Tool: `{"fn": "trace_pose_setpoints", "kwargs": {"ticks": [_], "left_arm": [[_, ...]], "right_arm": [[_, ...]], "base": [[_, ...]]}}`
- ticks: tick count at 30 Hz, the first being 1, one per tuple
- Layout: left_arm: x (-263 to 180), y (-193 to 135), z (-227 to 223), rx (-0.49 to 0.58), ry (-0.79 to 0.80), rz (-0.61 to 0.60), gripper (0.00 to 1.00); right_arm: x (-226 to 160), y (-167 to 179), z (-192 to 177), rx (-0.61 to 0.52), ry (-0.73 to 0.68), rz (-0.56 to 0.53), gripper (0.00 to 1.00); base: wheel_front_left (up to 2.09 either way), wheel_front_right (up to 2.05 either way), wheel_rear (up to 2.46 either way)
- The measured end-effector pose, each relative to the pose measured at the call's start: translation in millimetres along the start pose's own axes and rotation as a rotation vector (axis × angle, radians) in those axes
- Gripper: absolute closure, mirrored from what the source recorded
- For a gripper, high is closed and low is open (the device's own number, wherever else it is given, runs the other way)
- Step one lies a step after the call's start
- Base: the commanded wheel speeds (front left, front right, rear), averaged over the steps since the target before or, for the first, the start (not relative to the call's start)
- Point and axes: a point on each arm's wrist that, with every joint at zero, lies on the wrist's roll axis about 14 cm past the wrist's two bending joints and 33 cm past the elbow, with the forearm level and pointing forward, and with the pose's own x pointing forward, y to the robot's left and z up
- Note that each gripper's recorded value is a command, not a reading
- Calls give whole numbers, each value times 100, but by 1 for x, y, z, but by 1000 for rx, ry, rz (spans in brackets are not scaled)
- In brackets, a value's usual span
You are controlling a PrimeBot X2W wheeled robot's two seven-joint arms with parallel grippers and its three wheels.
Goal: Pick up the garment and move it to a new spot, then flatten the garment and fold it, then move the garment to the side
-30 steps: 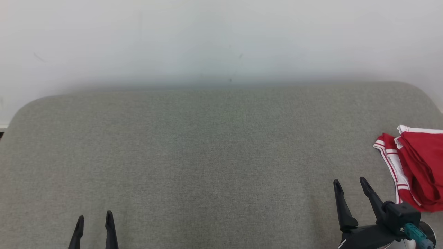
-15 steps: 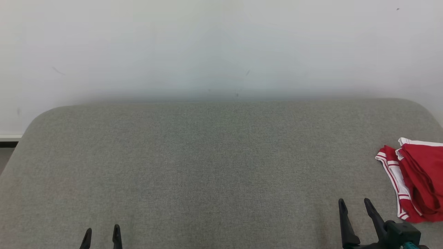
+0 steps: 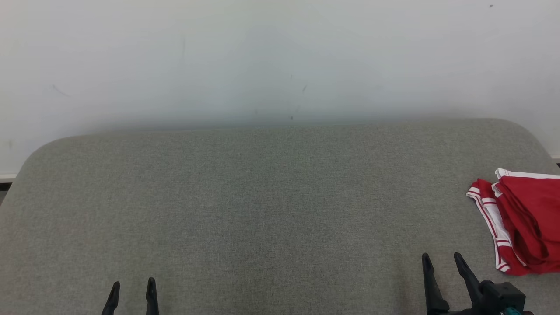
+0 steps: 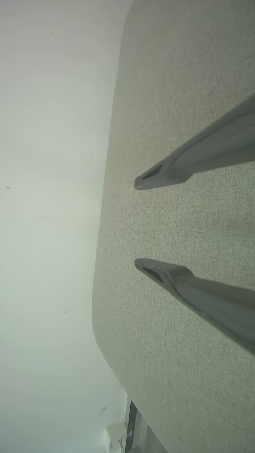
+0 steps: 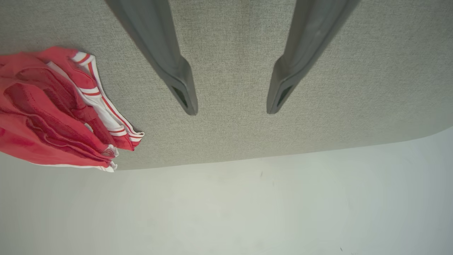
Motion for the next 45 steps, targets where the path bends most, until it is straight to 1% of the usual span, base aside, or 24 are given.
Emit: {"fn": "trace_pose_setpoints", "kwargs": {"ticks": [28,29,35,45], "left_arm": [[0,5,-3,-16,9,16,0],[0,5,-3,-25,7,20,100],[-8,7,-23,-47,77,37,100],[-5,13,-27,-218,99,86,100]], "right_arm": [[3,2,-4,6,8,4,0],[3,3,-4,6,8,4,100],[-8,0,-30,21,94,-10,100],[-5,-7,-28,205,94,-60,100]], "base": [[0,0,0],[0,0,0],[0,0,0],[0,0,0]]}}
